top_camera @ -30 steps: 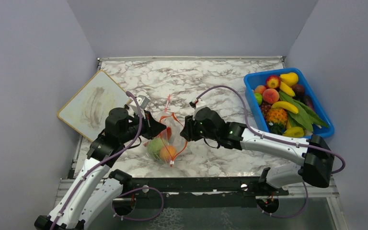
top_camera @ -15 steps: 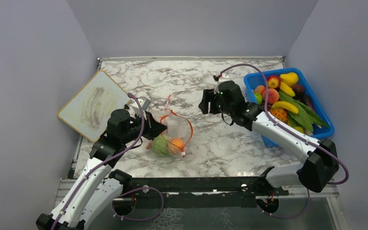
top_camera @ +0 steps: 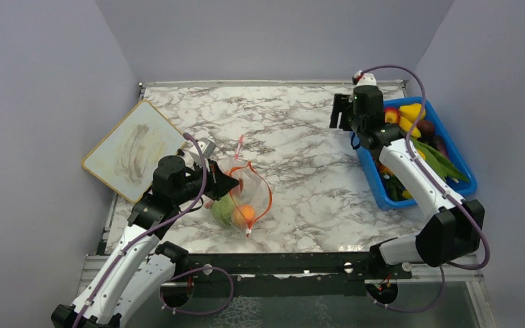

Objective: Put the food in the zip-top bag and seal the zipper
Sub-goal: Pick up the fake fruit from the bin.

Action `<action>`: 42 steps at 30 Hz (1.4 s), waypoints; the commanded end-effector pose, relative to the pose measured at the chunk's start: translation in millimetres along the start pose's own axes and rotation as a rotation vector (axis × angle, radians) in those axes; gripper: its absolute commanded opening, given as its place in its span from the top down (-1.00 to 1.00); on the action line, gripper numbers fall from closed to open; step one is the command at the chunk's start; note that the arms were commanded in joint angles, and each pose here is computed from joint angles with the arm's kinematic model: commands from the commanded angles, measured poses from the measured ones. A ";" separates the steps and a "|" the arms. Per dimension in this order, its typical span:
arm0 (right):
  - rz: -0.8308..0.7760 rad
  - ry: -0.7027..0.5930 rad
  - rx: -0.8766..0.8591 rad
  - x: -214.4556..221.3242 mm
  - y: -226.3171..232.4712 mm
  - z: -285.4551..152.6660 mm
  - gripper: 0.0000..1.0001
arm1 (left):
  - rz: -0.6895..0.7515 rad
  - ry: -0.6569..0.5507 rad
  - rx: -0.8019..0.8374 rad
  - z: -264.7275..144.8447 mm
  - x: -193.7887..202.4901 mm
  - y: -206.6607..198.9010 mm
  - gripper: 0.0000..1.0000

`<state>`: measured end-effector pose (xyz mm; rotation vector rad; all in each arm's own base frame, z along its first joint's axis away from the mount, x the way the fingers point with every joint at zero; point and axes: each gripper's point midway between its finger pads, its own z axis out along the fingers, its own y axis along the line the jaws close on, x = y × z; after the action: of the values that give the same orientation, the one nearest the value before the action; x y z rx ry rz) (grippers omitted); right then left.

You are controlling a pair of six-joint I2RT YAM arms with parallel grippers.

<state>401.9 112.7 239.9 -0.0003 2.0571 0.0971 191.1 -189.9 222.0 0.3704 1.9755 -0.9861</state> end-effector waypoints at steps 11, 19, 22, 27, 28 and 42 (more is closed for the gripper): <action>0.028 0.012 0.484 -1.2 -149.9 38.9 -0.58 | 0.043 -0.028 0.055 -1.4 -4.7 -9.8 1.00; 0.041 0.056 0.568 5.1 -186.9 58.3 -0.62 | 0.050 -0.048 0.048 -4.3 -7.7 -10.3 1.00; 0.040 0.075 0.576 12.3 -191.6 63.8 -0.75 | 0.050 -0.048 0.046 -4.4 -7.8 -9.9 1.00; 0.055 0.121 0.597 29.1 -204.7 69.0 -0.77 | 0.050 -0.048 0.045 -4.7 -7.6 -9.6 1.00; 0.061 0.128 0.597 32.4 -206.3 70.4 -0.77 | 0.050 -0.048 0.045 -4.7 -7.6 -9.7 1.00; 0.088 0.231 0.603 72.0 -219.1 88.1 -0.76 | 0.052 -0.048 0.042 -4.6 -7.5 -9.1 1.00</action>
<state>449.8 -92.7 121.9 0.4397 2.2498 -0.5072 186.2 -189.7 227.6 0.3849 1.9459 -0.9987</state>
